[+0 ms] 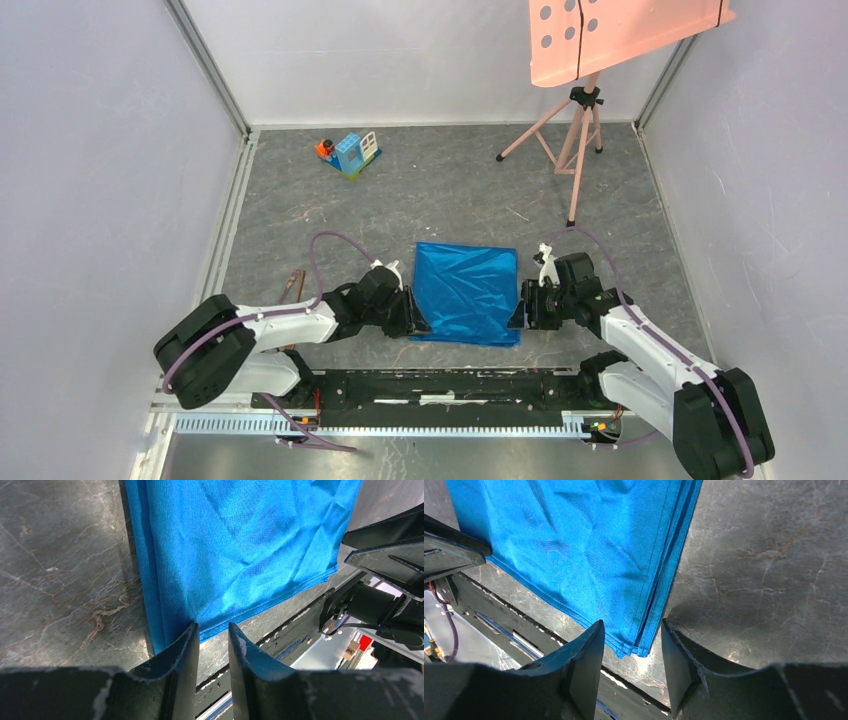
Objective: Fold the napkin into a case and place the utensils inside
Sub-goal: Smooth out the square-folded napkin at the center of the board, then pick up the top corner of the square-folded napkin from the center of the board.
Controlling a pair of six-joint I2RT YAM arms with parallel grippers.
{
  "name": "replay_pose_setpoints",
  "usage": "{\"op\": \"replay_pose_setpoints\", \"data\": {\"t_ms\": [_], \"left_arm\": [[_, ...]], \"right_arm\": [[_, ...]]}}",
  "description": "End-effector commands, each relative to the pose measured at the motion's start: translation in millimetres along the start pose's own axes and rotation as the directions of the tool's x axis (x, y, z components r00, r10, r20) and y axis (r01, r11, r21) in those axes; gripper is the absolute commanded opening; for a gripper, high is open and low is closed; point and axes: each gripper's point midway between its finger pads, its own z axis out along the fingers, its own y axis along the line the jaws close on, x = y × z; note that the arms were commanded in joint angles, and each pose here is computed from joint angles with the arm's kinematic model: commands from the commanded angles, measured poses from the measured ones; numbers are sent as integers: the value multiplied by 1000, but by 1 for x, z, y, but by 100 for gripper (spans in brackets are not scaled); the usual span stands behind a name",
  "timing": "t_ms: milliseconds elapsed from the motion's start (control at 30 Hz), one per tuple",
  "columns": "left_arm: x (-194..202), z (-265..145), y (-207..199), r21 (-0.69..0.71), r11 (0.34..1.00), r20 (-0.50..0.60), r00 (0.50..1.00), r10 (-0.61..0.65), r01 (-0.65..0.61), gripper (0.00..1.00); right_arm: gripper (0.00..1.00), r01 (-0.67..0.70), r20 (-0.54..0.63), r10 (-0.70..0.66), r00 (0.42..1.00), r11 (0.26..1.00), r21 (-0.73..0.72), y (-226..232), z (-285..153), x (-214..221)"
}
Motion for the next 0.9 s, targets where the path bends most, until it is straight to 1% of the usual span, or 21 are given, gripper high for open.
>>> {"op": "replay_pose_setpoints", "data": {"t_ms": [0,100,200,433,533,600,867], "left_arm": [[-4,-5,-11,64,998,28,1000,10,-12,35],[-4,-6,-13,71,997,26,1000,12,-13,36],[-6,-7,-21,93,996,23,1000,14,-16,36],[-15,-21,-42,130,990,48,998,39,-45,40],[-17,-27,-44,127,990,66,997,48,-56,42],[-15,-29,-36,98,994,64,997,51,-57,42],[-5,-23,-14,61,998,48,998,30,-33,38]], "right_arm": [[49,-33,10,33,999,999,-9,0,2,4],[44,-56,-7,56,998,997,-57,6,4,11],[43,-56,1,56,998,997,-59,7,1,11],[48,-37,10,37,999,998,-47,8,-8,15],[49,-30,1,31,1000,998,-50,10,-12,14],[48,-27,4,27,1000,998,-62,13,-13,13],[39,-38,-30,35,999,994,-105,16,-8,23]]}}
